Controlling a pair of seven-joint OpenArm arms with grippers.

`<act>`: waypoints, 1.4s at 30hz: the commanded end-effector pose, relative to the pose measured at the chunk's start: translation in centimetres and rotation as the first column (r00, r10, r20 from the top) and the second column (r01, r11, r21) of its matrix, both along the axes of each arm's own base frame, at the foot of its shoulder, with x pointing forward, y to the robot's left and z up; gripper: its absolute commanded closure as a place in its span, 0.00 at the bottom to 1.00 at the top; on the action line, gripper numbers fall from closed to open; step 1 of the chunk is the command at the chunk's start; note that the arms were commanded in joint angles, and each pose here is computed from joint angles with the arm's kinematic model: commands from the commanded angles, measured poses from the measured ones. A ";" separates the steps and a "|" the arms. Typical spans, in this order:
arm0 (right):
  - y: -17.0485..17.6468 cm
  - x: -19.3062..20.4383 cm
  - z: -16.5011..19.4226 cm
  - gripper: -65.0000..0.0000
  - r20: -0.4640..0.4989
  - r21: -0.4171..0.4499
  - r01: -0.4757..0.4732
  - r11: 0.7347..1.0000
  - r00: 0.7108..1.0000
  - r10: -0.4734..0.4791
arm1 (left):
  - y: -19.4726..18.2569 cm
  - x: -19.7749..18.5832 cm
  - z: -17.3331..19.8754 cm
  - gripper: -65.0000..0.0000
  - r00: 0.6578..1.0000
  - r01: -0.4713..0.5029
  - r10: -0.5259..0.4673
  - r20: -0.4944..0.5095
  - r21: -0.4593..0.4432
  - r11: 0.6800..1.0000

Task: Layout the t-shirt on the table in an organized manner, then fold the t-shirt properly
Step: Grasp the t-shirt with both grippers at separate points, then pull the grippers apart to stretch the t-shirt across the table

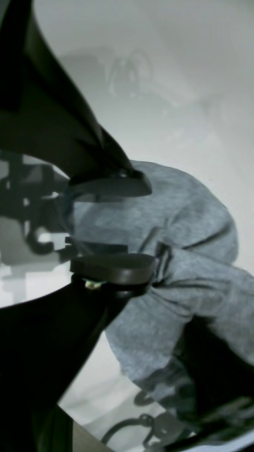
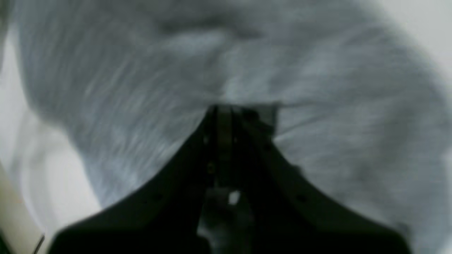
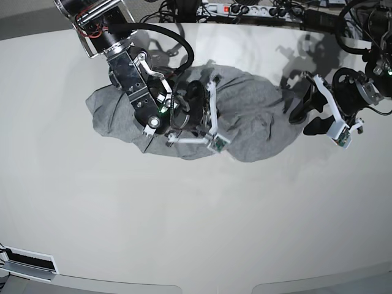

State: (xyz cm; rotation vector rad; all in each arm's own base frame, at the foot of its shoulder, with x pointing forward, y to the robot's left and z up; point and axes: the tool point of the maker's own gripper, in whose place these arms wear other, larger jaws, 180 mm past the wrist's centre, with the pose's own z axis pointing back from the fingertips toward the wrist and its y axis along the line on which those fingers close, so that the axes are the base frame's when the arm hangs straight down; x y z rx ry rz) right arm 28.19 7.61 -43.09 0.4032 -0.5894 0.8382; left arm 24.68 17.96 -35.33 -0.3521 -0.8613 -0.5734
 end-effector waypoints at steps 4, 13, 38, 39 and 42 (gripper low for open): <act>1.2 2.5 5.0 0.73 0.121 0.069 0.002 0.998 0.993 -0.010 | -2.2 -1.1 -0.3 0.56 0.990 0.142 -0.143 0.014 0.028 0.989; -0.9 3.6 5.8 0.49 0.112 0.006 0.061 0.998 0.992 -0.061 | -6.2 -1.9 -5.7 0.52 0.946 0.312 -0.325 0.011 0.258 0.915; -10.7 3.8 4.5 0.49 0.036 0.060 0.130 0.990 0.991 -0.133 | -6.7 11.1 5.3 1.00 0.909 0.143 -0.317 0.272 0.510 0.848; -10.8 3.4 4.2 0.49 0.028 0.056 0.125 0.991 0.992 -0.127 | -6.5 11.1 5.4 1.00 0.908 0.144 -0.320 0.270 0.517 0.844; -11.0 1.7 3.2 0.49 -0.007 0.065 0.094 0.993 0.996 -0.094 | -6.4 10.8 5.3 1.00 0.909 0.173 -0.335 0.247 0.509 0.843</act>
